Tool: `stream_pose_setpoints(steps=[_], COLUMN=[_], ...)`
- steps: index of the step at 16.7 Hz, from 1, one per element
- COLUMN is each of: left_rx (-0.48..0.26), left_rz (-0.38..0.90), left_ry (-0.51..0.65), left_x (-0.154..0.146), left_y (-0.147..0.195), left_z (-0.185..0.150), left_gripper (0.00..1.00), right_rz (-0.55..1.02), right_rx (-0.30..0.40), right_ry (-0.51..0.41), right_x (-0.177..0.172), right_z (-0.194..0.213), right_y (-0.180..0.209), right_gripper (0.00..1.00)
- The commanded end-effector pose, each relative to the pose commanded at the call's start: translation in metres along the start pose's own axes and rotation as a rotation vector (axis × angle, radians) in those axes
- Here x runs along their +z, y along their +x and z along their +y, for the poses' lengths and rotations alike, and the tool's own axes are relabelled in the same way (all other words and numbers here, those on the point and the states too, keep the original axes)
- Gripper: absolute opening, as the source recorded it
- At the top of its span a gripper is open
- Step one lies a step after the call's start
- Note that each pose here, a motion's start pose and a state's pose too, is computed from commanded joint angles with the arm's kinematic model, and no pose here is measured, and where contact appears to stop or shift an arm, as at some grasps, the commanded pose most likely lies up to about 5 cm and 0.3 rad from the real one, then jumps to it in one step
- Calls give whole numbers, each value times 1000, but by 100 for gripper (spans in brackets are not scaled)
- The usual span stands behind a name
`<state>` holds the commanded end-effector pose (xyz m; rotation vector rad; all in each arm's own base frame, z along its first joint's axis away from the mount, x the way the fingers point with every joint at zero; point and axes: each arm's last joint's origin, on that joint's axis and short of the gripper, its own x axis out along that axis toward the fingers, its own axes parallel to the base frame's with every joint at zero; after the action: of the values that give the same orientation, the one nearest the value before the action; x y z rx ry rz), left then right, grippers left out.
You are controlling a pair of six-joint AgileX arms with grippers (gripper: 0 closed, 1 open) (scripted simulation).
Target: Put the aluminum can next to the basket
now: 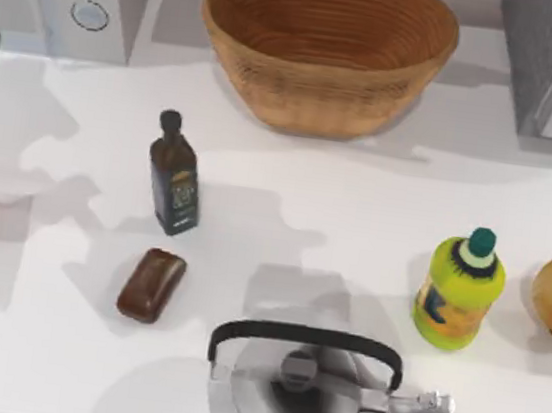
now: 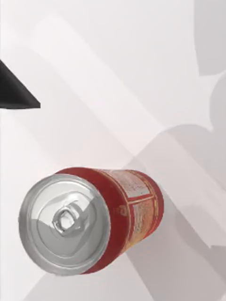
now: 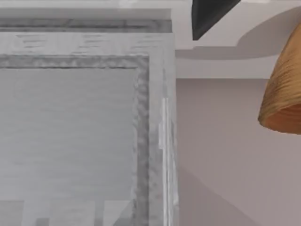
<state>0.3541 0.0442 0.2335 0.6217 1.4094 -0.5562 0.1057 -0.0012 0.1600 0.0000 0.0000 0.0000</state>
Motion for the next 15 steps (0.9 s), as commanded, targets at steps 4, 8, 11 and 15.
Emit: stream_pose_setpoints(steps=[4,8,11,15], left_rx=[-67,-65,-68,-65], left_rz=[53,52,54,52], left_ry=[43,48,43,43], left_x=[8,9,8,6], left_y=[15,15,26,59], left_z=[13,12,12,11], left_gripper=[100,100,100,100], right_rz=[0,0,0,0], right_rx=[0,0,0,0], right_ry=[0,0,0,0], right_x=[0,0,0,0], right_z=[0,0,0,0], right_y=[0,0,0,0], right_gripper=[100,100,100,100])
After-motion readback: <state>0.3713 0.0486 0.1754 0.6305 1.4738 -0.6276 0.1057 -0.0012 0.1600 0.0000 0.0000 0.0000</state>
